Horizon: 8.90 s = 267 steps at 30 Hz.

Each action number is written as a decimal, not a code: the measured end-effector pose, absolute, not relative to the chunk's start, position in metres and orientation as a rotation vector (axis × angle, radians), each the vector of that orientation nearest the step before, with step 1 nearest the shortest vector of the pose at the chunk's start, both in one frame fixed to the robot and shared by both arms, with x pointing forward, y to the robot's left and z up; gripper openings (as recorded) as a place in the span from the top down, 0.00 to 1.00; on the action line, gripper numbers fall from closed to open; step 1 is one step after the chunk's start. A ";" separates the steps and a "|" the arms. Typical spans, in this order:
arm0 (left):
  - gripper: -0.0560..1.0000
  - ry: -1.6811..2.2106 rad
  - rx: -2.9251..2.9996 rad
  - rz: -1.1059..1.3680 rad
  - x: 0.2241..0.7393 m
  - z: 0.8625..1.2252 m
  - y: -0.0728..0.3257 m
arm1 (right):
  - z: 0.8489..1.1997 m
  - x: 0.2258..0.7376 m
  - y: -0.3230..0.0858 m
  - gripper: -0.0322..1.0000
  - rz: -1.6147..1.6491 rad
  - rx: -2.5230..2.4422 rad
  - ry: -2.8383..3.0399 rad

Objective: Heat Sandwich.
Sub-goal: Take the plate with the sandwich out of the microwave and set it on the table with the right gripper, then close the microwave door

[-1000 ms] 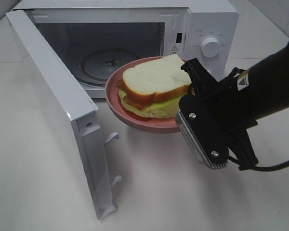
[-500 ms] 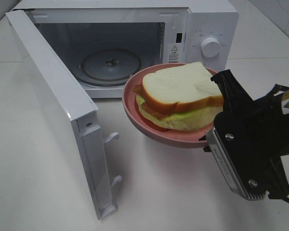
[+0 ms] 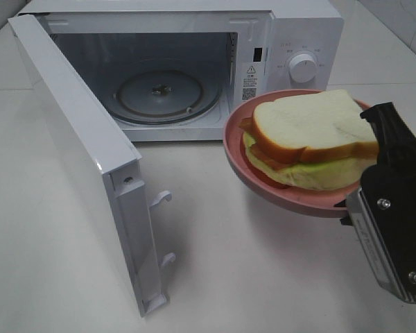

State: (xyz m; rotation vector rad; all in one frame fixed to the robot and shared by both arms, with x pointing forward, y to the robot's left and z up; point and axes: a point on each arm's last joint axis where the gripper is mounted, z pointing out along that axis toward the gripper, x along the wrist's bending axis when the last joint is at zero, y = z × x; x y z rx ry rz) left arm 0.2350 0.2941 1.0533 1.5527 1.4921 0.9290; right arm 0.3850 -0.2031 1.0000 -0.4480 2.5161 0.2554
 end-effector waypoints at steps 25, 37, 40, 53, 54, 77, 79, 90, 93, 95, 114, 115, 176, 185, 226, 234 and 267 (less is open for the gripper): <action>0.01 1.492 1.553 0.929 0.235 1.053 0.294 | 1.001 0.387 -0.241 0.89 -0.048 0.362 2.516; 0.01 1.492 1.553 0.929 0.235 1.053 0.294 | 1.003 0.385 -0.252 0.89 -0.110 0.725 2.412; 0.01 1.492 1.553 0.929 0.235 1.053 0.294 | 1.001 0.385 -0.254 0.89 -0.120 0.823 2.385; 0.01 1.492 1.553 0.929 0.235 1.053 0.294 | 0.990 0.414 -0.245 0.89 -0.140 1.244 2.116; 0.01 1.492 1.553 0.929 0.235 1.053 0.294 | 0.990 0.414 -0.245 0.89 -0.140 1.244 2.116; 0.01 1.492 1.553 0.929 0.235 1.053 0.294 | 0.950 0.476 -0.262 0.89 -0.308 1.598 1.944; 0.01 1.492 1.553 0.929 0.235 1.053 0.294 | 0.945 0.479 -0.266 0.89 -0.317 1.624 1.932; 0.01 1.492 1.553 0.929 0.235 1.053 0.294 | 0.914 0.496 -0.275 0.89 -0.308 1.676 1.881; 0.01 1.492 1.553 0.929 0.235 1.053 0.294 | 0.905 0.499 -0.275 0.89 -0.309 1.675 1.879; 0.01 1.492 1.553 0.929 0.235 1.053 0.294 | 0.899 0.501 -0.275 0.89 -0.316 1.670 1.880; 0.01 1.492 1.553 0.929 0.235 1.053 0.294 | 0.865 0.507 -0.272 0.88 -0.353 1.650 1.932; 0.01 1.492 1.553 0.929 0.235 1.053 0.294 | 0.865 0.507 -0.272 0.86 -0.353 1.650 1.932; 0.01 1.492 1.553 0.929 0.235 1.053 0.294 | 1.074 0.361 -0.283 0.23 0.477 1.727 1.933; 0.01 1.492 1.553 0.929 0.235 1.053 0.294 | 1.088 0.327 -0.294 0.23 0.572 1.701 1.860; 0.01 1.492 1.553 0.929 0.235 1.053 0.294 | 1.050 0.229 -0.315 0.23 0.844 1.613 1.525; 0.01 1.492 1.553 0.929 0.235 1.053 0.294 | 1.049 0.229 -0.314 0.23 0.846 1.613 1.526; 0.01 1.491 1.552 0.926 0.235 1.053 0.294 | 1.049 0.229 -0.314 0.23 0.848 1.614 1.526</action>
